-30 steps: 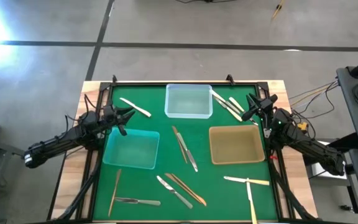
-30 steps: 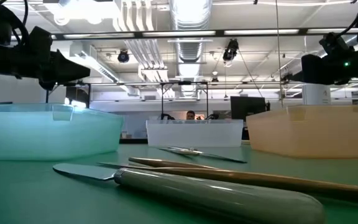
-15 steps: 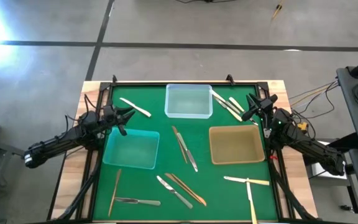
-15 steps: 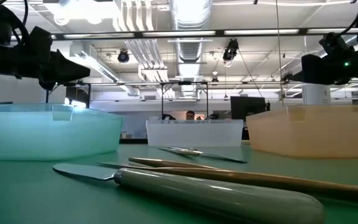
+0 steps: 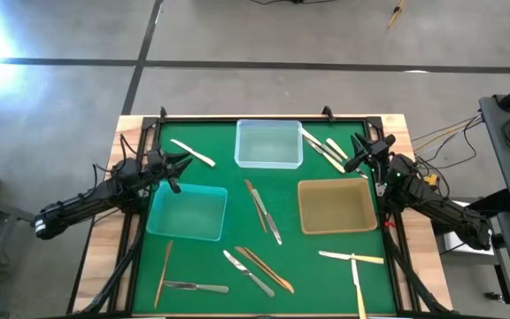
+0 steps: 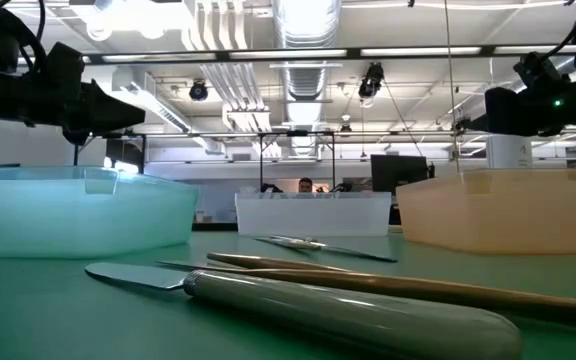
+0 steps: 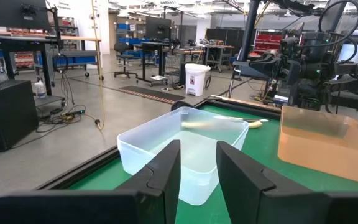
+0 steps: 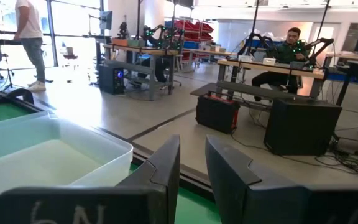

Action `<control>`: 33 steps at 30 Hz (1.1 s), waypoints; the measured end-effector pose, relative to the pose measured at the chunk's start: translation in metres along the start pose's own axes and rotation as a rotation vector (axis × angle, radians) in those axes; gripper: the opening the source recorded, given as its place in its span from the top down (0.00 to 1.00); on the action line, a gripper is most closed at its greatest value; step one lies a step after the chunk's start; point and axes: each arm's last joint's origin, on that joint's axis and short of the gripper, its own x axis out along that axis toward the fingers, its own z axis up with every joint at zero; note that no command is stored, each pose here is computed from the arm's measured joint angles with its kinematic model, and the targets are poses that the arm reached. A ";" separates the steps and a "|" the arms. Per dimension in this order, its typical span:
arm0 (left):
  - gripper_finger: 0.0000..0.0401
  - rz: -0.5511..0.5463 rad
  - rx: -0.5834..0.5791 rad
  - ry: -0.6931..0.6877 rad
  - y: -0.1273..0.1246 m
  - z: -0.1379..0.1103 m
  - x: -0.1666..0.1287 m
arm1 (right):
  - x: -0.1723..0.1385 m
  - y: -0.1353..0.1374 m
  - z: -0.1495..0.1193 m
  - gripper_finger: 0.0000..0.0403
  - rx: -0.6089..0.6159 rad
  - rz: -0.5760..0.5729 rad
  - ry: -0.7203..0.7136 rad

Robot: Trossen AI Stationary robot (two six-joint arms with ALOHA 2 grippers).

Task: Sort silverware by color (type)

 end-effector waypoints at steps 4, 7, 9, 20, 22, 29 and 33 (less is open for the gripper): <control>0.78 0.000 0.000 0.000 0.000 0.000 0.000 | 0.000 0.000 0.000 0.83 0.000 0.000 0.000; 0.78 0.000 0.000 0.000 0.000 0.000 0.000 | 0.000 0.000 0.000 0.83 -0.002 0.000 -0.001; 0.78 0.000 0.000 0.000 0.000 0.000 0.000 | 0.000 -0.001 0.001 0.83 -0.069 -0.021 -0.005; 0.78 0.001 0.000 0.000 0.000 0.000 0.000 | 0.000 -0.001 0.003 0.83 -0.229 -0.029 -0.027; 0.78 0.001 0.000 0.000 0.000 0.000 0.000 | 0.000 -0.001 0.003 0.83 -0.219 -0.028 -0.029; 0.78 0.001 0.000 0.000 0.000 0.000 0.000 | 0.000 0.000 0.004 0.83 0.226 0.018 -0.037; 0.78 0.000 0.000 0.000 0.000 0.000 0.000 | 0.000 0.000 0.004 0.83 0.480 0.030 -0.034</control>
